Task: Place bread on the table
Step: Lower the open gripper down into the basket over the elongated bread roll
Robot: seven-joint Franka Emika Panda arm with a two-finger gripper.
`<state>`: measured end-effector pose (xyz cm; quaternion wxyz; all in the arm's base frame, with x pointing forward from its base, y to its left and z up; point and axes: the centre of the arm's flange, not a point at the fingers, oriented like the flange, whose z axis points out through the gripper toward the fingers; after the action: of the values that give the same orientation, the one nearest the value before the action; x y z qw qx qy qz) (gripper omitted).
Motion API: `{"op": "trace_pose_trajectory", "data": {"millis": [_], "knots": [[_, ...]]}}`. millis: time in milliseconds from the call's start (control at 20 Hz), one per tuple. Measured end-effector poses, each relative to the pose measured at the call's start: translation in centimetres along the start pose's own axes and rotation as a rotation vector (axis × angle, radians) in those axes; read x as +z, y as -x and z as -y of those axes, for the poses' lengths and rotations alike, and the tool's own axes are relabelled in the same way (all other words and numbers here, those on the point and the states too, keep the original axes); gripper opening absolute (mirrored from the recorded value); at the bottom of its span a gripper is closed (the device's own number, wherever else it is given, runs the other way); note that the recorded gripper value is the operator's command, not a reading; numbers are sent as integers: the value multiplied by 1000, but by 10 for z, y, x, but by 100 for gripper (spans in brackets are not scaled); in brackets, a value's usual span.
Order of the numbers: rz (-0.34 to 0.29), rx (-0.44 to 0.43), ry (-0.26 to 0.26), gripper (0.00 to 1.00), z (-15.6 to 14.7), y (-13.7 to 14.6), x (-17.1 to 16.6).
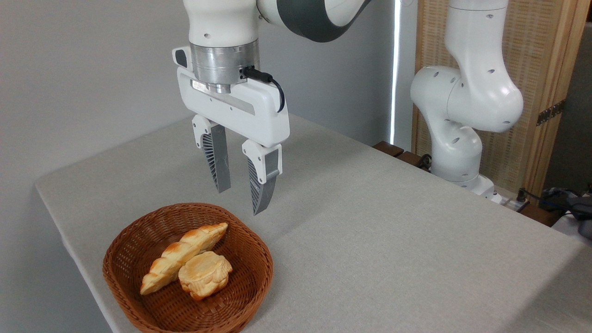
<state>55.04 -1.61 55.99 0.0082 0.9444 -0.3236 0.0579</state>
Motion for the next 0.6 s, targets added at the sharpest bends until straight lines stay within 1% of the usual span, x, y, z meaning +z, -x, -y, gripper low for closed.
{"op": "trace_pose_trajectory", "data": {"millis": [450, 600], "knots": [[0, 1, 0, 100, 0, 0, 0], [-27, 7, -20, 100, 0, -7, 2]]}}
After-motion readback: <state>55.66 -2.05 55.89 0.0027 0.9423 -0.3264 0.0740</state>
